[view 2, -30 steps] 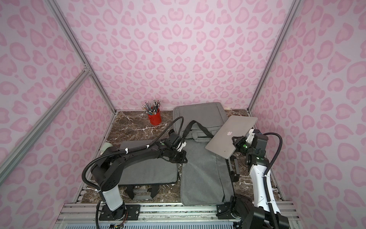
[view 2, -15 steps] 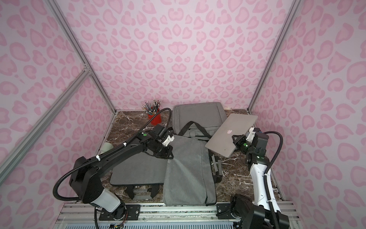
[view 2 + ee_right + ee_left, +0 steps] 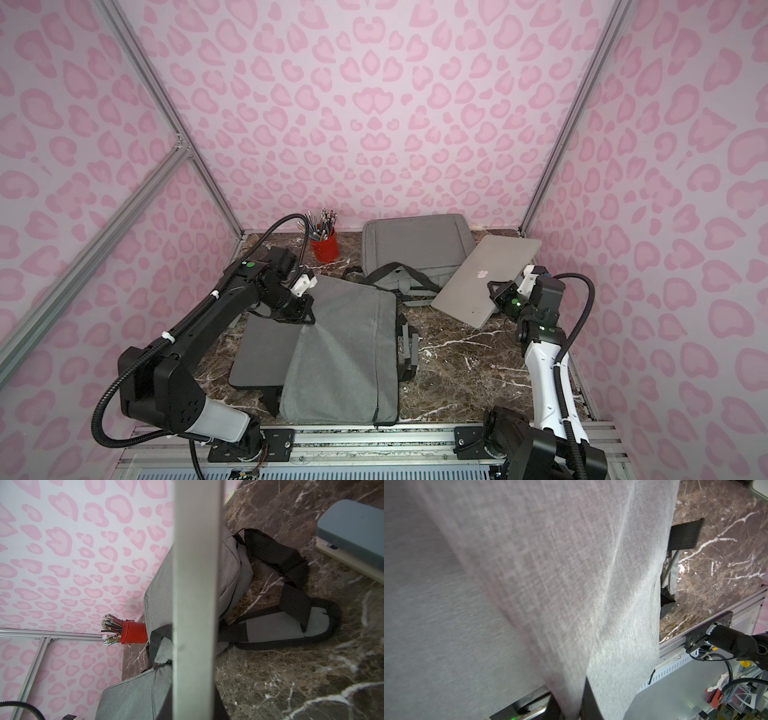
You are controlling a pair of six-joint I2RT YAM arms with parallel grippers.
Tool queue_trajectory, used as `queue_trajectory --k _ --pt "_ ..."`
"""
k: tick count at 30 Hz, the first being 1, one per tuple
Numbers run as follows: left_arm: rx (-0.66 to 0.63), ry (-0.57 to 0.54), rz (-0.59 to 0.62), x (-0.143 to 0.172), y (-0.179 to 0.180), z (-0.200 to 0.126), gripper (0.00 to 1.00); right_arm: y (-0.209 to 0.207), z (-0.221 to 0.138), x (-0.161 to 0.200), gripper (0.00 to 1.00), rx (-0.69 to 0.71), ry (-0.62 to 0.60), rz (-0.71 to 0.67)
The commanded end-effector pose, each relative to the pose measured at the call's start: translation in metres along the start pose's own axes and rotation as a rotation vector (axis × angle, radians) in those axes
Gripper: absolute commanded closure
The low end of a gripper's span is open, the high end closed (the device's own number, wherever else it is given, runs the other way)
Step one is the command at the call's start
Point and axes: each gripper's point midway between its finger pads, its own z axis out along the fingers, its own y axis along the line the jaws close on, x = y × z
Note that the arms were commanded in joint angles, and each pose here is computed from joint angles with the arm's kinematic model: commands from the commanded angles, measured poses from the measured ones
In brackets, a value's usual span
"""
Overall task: Open the zippered laptop bag and take out the laptop
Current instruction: Pick up the zippered laptop bag from the center of the board, then place the zippered laptop bag in the zippered laptop bag.
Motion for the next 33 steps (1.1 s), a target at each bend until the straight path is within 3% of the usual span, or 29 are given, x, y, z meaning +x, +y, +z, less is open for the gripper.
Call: queue_trajectory --k 1,6,15,20,26,31,33 --pt "-0.075 -0.005 0.019 0.001 0.025 -0.012 0.98 0.024 -0.005 -0.018 1.0 -0.087 -0.056 -0.104" --pt "-0.272 -0.006 -0.036 -0.002 0.071 -0.019 0.98 0.02 -0.005 -0.015 1.0 -0.076 -0.046 -0.115" --pt "-0.478 -0.011 -0.089 -0.025 0.118 -0.007 0.93 0.021 -0.006 -0.004 1.0 -0.086 0.009 -0.162" --pt "-0.465 0.044 -0.118 -0.025 0.127 0.028 0.81 0.022 -0.008 0.002 1.0 -0.095 0.034 -0.184" --pt "-0.484 0.058 -0.122 -0.027 0.13 0.038 0.66 0.028 -0.007 0.015 1.0 -0.128 0.086 -0.212" --pt "-0.44 -0.023 -0.11 -0.039 0.113 0.025 0.4 0.047 -0.003 0.034 1.0 -0.193 0.152 -0.286" --pt "-0.382 -0.082 -0.109 -0.048 0.1 0.014 0.34 0.053 -0.003 0.041 1.0 -0.212 0.173 -0.306"
